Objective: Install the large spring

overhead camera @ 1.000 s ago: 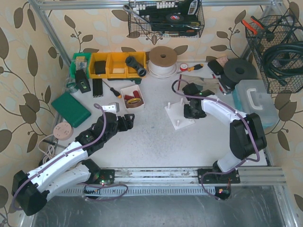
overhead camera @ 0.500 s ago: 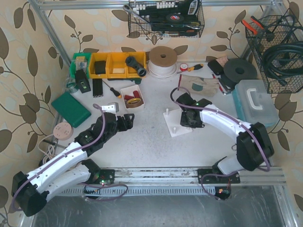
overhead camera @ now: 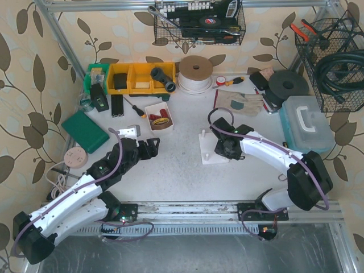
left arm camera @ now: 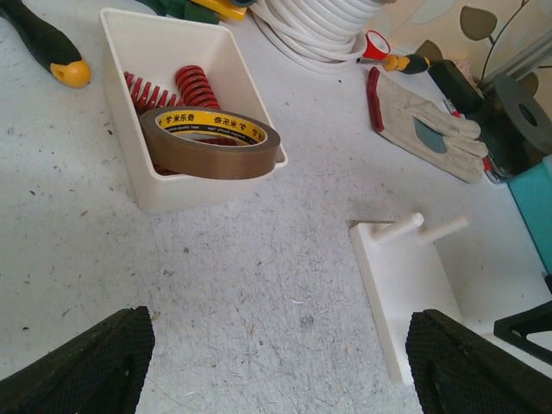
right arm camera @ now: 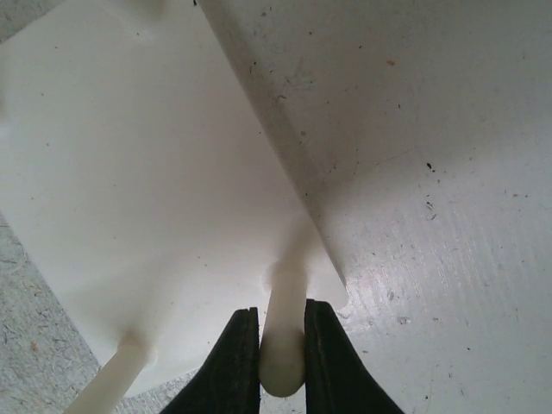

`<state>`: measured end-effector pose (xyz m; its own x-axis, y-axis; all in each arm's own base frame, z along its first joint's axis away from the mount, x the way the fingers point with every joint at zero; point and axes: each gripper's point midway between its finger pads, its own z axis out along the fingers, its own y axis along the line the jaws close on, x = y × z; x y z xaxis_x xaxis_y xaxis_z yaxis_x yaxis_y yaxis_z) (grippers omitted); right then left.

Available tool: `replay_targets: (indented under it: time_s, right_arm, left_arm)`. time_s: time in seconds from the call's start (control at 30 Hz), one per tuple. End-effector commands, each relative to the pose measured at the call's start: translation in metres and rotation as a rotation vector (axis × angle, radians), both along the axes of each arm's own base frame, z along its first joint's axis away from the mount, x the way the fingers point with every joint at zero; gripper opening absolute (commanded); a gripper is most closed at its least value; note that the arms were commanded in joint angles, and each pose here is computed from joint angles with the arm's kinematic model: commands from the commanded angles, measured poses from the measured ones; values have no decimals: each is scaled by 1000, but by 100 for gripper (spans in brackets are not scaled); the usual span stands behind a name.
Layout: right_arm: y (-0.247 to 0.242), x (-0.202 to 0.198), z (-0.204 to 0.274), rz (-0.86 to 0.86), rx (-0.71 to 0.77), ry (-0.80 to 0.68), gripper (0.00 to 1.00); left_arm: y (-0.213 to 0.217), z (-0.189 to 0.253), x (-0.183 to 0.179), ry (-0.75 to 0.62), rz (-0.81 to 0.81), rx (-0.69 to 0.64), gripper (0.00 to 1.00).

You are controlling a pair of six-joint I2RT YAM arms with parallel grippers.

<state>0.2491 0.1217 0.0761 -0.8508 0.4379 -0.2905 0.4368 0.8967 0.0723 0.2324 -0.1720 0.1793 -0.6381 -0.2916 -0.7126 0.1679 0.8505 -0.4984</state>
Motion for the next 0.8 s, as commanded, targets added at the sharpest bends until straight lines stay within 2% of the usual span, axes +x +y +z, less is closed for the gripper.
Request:
replay_targets:
  time_s: [0.0,0.1,0.17,0.23,0.43,0.53,0.6,0.67,0.73,0.77]
  right_arm:
    - [6,0,-8,-56,14,-2,7]
    - [11,0,-8,-47,27,-3,26]
    - [14,-1,-4,-47,30,-15,47]
    - [14,-1,4,-45,25,-41,61]
    - [11,7,52,-2,33,-174,78]
    - [1,15,90,26,27,-321,99]
    - [-12,17,104,27,-3,-414,100]
    - [-27,17,107,-12,-30,-503,99]
    - [-37,14,103,-58,-10,-574,99]
    - [-31,15,101,-23,26,-609,100]
  left_arm:
    - [3,7,1,-24,16,-17,83]
    - [3,7,1,-23,16,-15,83]
    - [3,7,1,-21,16,-14,83]
    - [4,7,0,-17,15,-13,83]
    - [8,10,-2,-20,28,-14,85]
    - [17,15,1,18,82,30,92]
    - [27,16,5,97,120,109,98]
    - [40,7,9,230,152,213,99]
    - [48,-1,20,364,170,245,98]
    - [50,-5,27,423,172,245,98]
